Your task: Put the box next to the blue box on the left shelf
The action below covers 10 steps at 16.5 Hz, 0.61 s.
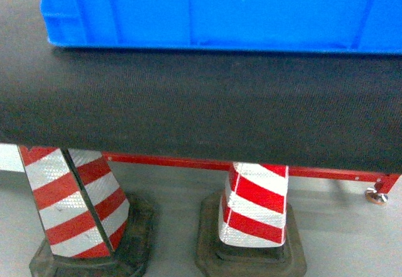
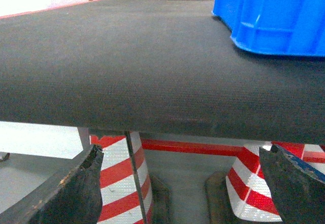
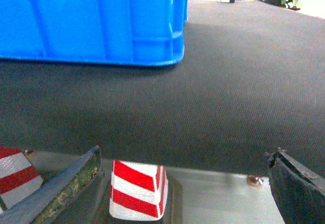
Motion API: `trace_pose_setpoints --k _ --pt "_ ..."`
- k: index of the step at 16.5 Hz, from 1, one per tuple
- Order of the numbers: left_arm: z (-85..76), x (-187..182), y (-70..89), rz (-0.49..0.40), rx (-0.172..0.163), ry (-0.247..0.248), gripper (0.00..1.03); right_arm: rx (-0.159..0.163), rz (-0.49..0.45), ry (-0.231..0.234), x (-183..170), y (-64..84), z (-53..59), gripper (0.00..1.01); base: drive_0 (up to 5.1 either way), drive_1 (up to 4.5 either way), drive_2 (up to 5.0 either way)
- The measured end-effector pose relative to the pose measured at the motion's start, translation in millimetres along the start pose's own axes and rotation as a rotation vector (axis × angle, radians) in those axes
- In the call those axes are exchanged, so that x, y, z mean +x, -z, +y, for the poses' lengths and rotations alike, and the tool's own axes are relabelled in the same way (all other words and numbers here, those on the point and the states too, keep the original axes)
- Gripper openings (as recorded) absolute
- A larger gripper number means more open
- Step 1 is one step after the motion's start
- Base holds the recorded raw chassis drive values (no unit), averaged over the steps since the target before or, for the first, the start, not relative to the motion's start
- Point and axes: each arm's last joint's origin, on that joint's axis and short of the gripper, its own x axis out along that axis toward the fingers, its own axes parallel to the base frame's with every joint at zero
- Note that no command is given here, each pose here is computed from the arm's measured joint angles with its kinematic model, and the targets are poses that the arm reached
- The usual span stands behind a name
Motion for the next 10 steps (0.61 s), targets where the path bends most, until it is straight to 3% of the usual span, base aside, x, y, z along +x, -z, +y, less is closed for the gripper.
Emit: trace_pose_setpoints --k 10 --pt "0.0 0.0 -0.1 -0.001 0.000 -0.002 0.98 0.000 0.000 0.000 0.0 0.0 0.0 0.98 0.0 0.00 0.0"
